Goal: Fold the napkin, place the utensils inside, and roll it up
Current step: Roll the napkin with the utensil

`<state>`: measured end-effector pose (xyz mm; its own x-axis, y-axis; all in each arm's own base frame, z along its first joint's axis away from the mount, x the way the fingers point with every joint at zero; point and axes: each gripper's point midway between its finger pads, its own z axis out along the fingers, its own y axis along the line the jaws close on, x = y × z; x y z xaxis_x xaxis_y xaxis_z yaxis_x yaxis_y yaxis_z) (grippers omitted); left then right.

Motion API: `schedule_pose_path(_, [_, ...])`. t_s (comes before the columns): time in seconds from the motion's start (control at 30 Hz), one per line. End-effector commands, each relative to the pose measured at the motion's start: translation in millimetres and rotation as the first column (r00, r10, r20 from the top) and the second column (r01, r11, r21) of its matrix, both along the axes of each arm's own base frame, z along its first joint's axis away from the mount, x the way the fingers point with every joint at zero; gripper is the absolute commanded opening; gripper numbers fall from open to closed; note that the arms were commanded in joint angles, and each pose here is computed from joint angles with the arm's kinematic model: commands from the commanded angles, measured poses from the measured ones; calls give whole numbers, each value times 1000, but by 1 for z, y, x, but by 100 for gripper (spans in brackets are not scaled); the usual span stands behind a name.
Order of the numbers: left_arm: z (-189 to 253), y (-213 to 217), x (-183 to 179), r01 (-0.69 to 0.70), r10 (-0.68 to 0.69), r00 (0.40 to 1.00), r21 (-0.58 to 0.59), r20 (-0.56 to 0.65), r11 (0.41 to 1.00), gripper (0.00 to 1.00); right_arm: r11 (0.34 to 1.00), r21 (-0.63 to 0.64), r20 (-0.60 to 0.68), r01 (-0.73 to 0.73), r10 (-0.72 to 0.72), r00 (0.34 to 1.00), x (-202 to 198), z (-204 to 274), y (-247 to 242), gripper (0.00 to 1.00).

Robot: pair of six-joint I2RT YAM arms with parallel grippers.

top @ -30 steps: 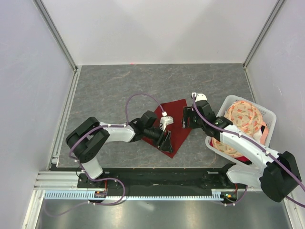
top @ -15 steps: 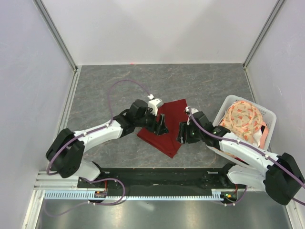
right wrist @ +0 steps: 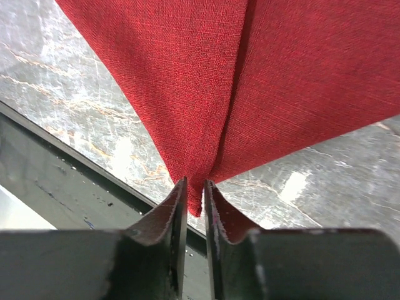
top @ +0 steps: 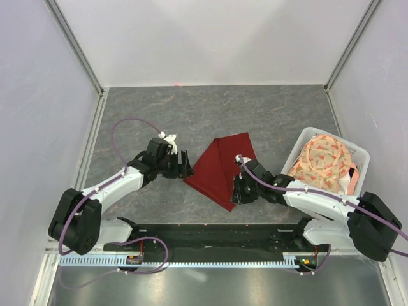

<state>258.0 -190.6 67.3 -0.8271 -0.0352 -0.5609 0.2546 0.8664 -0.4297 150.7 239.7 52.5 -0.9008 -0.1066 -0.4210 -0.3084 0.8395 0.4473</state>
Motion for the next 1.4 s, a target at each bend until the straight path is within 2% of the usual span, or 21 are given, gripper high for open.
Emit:
schedule_pose_path(0.0, [-6,0,-5,-35,32,998,-54,-60,998,81,1000,21,-16,-13,13,1000,-1,-1,12,21])
schedule_pose_path(0.13, [-11,-8,-10,-14,2,994,-112,-108,994,81,1000,-11,-41,-13,13,999,-3,-11,10,17])
schedule_pose_path(0.4, [-21,-16,-10,-2,-19,989,-142,-145,990,77,999,-41,-48,-10,8,999,-2,-18,8,16])
schedule_pose_path(0.57, [-32,-12,-10,-30,11,986,-114,-168,993,66,999,-51,-45,-6,4,999,-1,-19,7,16])
schedule_pose_path(0.73, [-42,-9,-9,-48,31,984,-95,-175,994,61,999,-53,-45,-6,4,999,0,-19,7,16])
schedule_pose_path(0.93, [-47,-4,-6,-72,58,984,-75,-168,995,50,998,-59,-49,-8,5,999,-1,-21,7,16])
schedule_pose_path(1.23, [-50,-12,-7,-46,26,984,-112,-174,993,34,998,-67,-19,-10,9,1000,4,-16,6,17])
schedule_pose_path(1.33, [-50,-15,-6,-35,12,983,-121,-181,992,29,997,-72,15,-17,19,1000,10,-8,7,21])
schedule_pose_path(1.37, [-49,-16,-5,-33,10,984,-127,-179,991,26,996,-83,46,-25,29,999,16,-3,8,25])
